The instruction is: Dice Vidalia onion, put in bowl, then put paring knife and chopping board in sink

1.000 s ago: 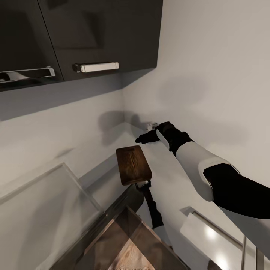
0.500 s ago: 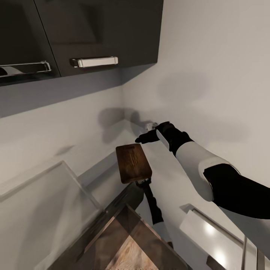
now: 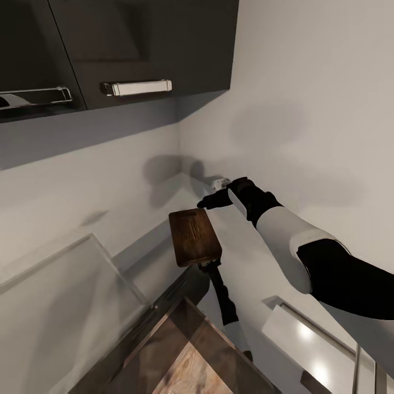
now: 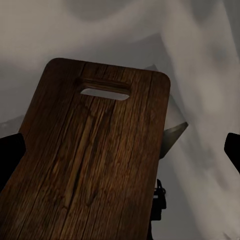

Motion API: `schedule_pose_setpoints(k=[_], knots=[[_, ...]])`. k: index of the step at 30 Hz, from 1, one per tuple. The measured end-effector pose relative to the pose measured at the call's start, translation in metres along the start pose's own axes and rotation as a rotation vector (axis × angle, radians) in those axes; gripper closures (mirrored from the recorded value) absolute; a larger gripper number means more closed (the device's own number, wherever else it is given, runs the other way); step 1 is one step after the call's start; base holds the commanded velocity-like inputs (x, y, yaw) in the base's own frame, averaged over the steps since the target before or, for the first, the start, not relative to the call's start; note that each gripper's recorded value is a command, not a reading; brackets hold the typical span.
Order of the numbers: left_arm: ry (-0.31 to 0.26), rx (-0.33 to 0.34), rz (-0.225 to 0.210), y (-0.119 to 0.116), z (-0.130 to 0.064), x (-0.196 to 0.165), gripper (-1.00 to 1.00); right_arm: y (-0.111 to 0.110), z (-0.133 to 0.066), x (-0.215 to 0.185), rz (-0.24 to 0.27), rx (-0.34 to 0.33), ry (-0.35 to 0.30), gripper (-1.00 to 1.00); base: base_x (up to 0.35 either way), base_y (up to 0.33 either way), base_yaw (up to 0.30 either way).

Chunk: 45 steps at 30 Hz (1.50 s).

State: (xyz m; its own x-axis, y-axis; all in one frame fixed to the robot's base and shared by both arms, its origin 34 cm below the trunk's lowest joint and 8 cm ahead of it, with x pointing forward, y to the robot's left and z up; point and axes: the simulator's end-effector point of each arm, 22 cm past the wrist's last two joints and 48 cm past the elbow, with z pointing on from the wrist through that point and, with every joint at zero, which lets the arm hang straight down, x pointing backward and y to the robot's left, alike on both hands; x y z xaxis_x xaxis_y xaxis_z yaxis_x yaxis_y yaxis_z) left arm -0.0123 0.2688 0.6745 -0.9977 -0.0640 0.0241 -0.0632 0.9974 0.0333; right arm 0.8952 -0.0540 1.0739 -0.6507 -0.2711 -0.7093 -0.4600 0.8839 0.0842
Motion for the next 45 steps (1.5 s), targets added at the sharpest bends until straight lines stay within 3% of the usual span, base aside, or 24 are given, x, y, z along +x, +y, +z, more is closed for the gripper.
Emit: schedule_pose_setpoints(k=[13,45], knots=[[0.003,0.001,0.000,0.000,0.000,0.001,-1.00,0.000,0.001,0.001,0.001,0.000,0.003,-1.00,0.000,0.000,0.000],[0.052,-0.001,0.002,0.000,-0.006,0.017,-1.00,-0.005,0.031,0.029,0.021,-0.013,0.050,-1.00,0.000,0.000,0.000]])
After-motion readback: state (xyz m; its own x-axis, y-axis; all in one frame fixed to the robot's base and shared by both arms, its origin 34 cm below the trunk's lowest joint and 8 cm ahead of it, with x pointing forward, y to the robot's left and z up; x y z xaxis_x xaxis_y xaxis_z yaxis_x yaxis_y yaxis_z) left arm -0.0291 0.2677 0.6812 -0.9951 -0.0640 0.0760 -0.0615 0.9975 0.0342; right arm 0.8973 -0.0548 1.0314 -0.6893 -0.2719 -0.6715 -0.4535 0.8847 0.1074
